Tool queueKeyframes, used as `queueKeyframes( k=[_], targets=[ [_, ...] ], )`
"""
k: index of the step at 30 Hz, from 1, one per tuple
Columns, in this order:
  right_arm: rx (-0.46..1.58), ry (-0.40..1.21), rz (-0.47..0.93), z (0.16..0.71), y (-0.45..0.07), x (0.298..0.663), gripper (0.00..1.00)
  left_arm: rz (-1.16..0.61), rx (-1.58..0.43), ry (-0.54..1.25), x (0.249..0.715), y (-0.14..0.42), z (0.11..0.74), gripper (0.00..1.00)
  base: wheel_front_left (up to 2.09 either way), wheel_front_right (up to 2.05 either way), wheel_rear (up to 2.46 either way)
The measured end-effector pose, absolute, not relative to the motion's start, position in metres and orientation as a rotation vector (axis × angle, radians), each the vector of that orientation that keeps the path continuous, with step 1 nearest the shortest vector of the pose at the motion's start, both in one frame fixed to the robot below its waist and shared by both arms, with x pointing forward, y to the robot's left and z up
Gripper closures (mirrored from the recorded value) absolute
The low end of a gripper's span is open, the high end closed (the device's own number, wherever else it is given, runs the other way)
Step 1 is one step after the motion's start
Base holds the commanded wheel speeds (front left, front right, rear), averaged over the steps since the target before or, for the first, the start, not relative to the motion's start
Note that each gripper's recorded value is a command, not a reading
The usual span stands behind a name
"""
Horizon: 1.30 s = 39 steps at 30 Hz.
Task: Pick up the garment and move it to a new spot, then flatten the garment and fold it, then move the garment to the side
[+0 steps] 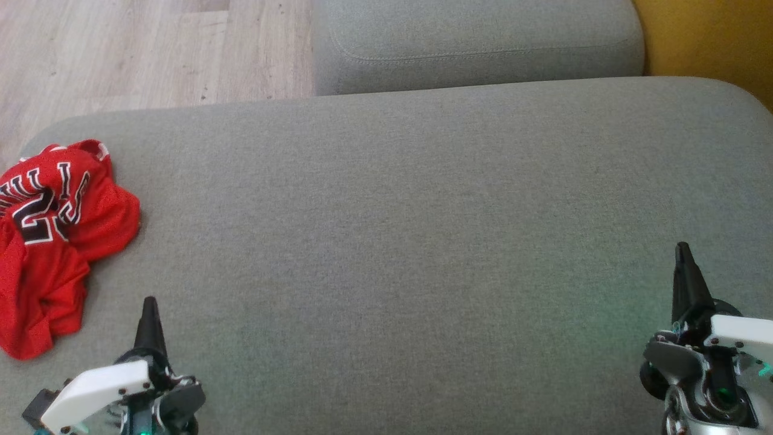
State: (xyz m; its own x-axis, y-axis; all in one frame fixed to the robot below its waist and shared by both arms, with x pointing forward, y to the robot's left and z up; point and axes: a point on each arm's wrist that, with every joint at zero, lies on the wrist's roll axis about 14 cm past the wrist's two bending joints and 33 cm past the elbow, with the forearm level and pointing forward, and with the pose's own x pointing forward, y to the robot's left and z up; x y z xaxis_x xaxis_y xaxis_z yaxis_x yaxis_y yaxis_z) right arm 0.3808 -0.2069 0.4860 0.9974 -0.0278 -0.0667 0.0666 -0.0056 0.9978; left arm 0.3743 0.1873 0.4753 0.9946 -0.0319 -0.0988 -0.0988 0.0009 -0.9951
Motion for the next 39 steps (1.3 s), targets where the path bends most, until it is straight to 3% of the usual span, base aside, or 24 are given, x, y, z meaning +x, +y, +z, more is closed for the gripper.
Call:
queueKeyframes(
  k=[39],
  targets=[
    [1.575, 0.030, -0.074, 0.4860, -0.2069, 0.3808, 1.00, 0.053, -1.570, 0.103, 0.3743, 0.1873, 0.4754, 1.00, 0.00, 0.00, 0.00]
  ],
)
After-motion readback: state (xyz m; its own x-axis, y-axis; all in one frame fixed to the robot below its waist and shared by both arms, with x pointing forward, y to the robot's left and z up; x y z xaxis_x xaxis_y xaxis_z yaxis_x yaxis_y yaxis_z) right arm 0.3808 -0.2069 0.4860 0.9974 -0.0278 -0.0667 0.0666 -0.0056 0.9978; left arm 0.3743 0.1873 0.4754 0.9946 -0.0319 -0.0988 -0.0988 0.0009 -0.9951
